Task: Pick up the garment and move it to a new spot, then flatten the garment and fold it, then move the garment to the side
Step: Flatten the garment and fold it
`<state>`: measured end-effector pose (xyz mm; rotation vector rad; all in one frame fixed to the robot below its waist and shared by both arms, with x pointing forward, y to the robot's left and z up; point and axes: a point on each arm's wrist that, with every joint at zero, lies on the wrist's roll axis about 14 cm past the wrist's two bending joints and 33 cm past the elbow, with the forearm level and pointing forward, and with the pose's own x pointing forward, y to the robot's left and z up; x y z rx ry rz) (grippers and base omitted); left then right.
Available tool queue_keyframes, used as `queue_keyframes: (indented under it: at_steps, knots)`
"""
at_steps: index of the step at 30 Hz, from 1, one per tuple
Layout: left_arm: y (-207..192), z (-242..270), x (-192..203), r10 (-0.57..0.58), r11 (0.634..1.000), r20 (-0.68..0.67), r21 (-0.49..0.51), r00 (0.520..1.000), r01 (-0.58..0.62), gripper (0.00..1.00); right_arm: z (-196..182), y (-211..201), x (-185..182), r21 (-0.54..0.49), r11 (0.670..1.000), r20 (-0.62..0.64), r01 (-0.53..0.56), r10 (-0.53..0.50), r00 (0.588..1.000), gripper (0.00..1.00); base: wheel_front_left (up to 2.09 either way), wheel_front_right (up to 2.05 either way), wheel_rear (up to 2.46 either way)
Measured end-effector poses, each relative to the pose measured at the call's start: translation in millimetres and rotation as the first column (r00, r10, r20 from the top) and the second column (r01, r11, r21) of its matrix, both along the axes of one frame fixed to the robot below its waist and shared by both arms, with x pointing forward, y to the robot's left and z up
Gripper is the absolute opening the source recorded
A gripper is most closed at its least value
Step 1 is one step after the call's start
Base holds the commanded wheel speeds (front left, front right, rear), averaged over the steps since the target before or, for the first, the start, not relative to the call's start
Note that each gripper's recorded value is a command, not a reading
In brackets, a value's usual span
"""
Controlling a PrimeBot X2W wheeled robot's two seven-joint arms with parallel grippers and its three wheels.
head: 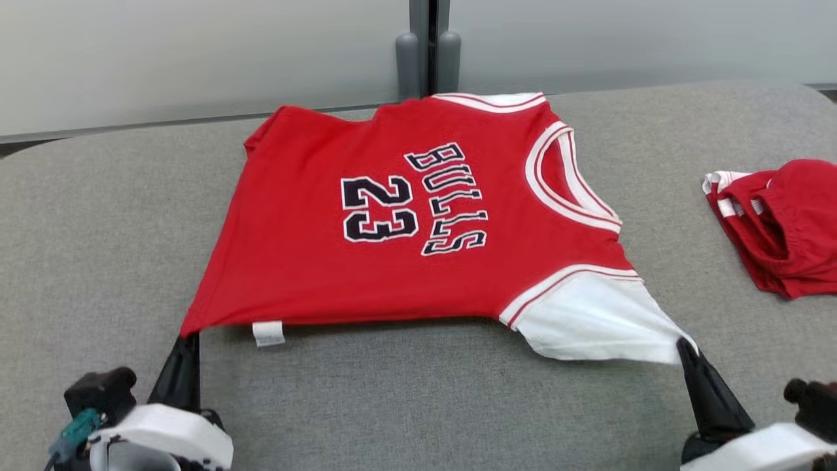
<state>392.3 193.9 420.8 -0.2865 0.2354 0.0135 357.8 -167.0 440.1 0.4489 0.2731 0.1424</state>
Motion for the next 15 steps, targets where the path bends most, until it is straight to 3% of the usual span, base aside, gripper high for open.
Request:
queue_keyframes:
  at_steps: [8, 15]
  knots:
    - [3, 15, -54, 0.011, 1.000, -0.080, 0.022, 0.997, -0.009, 0.00, 8, -8, -63, -0.042, 0.999, -0.158, 0.014, -0.020, 0.987, 0.00, 0.00, 0.00, 0.00]
    - [-2, 32, -82, 0.011, 1.000, -0.140, 0.024, 0.990, -0.008, 0.00, 12, -15, -91, -0.067, 0.998, -0.271, 0.002, -0.020, 0.962, 0.00, 0.00, 0.00, 0.00]
